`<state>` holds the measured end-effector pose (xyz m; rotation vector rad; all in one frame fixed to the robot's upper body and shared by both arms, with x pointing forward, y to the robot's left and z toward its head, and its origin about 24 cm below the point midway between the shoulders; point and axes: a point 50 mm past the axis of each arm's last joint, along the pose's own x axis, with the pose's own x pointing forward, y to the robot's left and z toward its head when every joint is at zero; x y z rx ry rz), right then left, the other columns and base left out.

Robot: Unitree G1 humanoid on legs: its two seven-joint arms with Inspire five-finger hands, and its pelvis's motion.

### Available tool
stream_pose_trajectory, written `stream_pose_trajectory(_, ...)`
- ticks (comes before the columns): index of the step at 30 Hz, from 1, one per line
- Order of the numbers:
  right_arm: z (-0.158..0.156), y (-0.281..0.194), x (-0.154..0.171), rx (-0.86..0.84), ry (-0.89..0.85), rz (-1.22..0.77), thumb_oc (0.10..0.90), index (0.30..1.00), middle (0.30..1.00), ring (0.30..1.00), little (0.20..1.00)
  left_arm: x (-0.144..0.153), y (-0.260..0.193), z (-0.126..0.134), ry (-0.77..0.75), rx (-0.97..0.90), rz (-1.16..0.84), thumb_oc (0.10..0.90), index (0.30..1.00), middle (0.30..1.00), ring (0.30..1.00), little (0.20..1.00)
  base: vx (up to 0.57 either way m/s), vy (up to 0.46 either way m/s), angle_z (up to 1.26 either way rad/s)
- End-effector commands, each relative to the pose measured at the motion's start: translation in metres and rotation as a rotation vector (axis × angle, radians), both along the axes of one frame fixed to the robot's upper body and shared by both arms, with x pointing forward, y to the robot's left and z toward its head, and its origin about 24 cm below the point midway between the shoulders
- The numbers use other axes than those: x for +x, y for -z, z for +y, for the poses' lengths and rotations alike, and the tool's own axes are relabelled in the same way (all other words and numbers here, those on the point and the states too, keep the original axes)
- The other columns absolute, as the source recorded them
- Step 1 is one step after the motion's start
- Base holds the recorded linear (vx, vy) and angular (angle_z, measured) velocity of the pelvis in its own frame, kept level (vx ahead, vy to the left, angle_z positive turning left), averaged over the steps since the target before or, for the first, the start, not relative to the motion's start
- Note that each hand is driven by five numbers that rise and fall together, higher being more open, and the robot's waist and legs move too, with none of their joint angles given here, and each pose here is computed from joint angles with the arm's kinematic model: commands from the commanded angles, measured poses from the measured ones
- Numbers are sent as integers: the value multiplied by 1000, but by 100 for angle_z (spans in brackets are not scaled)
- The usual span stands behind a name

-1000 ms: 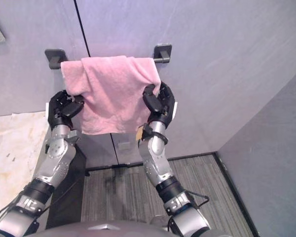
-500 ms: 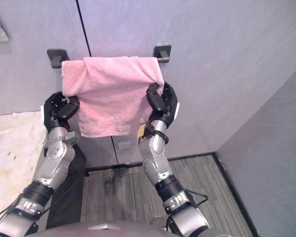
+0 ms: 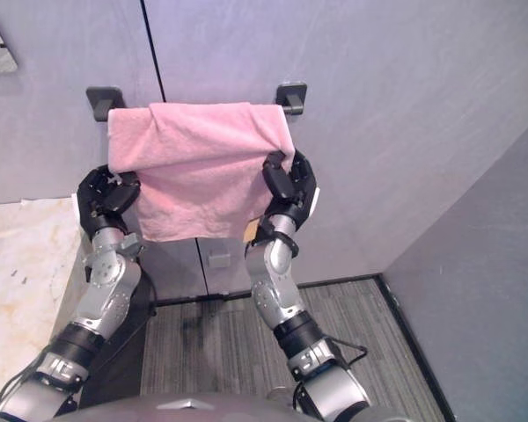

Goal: Organize the bathroom.

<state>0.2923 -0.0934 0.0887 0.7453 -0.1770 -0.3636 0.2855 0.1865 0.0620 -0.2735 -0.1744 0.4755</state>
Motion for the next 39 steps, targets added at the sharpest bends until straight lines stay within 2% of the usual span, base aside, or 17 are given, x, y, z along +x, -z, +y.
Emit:
stream_pose_trajectory(1,-56,39,-29,91,316,133,634,651,651,651,651,14,-31,-7,83,46,-149,800,900,900,900,900,0,0,0)
stream_pose_trajectory(2,-55,36,-29,57,301,121,800,900,900,900,900,14,-29,-10,119,49,-131,800,900,900,900,900,0,0,0)
stream_pose_trajectory(5,-55,35,-29,6,270,106,800,900,900,900,900,13,-26,-10,138,60,-115,800,900,900,900,900,-12,-1,-1)
stream_pose_trajectory(16,-68,38,-36,-206,238,92,800,900,900,900,900,-1,-9,3,33,81,-24,800,900,900,900,900,-57,-17,-18)
stream_pose_trajectory(21,-76,46,-41,-249,238,139,800,900,900,900,900,-11,12,6,36,5,85,800,900,900,900,900,-95,-45,-1)
stream_pose_trajectory(29,-87,72,-54,-330,184,255,800,900,900,900,900,-50,79,18,-1,-70,440,800,900,900,900,900,-110,-70,8)
stream_pose_trajectory(34,-100,106,-69,-327,156,437,800,900,900,900,900,-92,132,36,-102,-189,694,800,900,900,900,900,-122,-92,4)
stream_pose_trajectory(35,-102,116,-74,-345,140,492,800,900,900,900,900,-104,145,39,-116,-152,779,800,900,900,900,900,-116,-84,7)
stream_pose_trajectory(37,-104,126,-80,-356,120,552,800,900,900,900,900,-112,155,41,-98,-132,852,800,900,900,900,900,-119,-85,10)
stream_pose_trajectory(39,-107,147,-93,-324,88,663,800,900,900,900,900,-132,177,42,-87,-203,974,800,900,900,900,900,-139,-93,17)
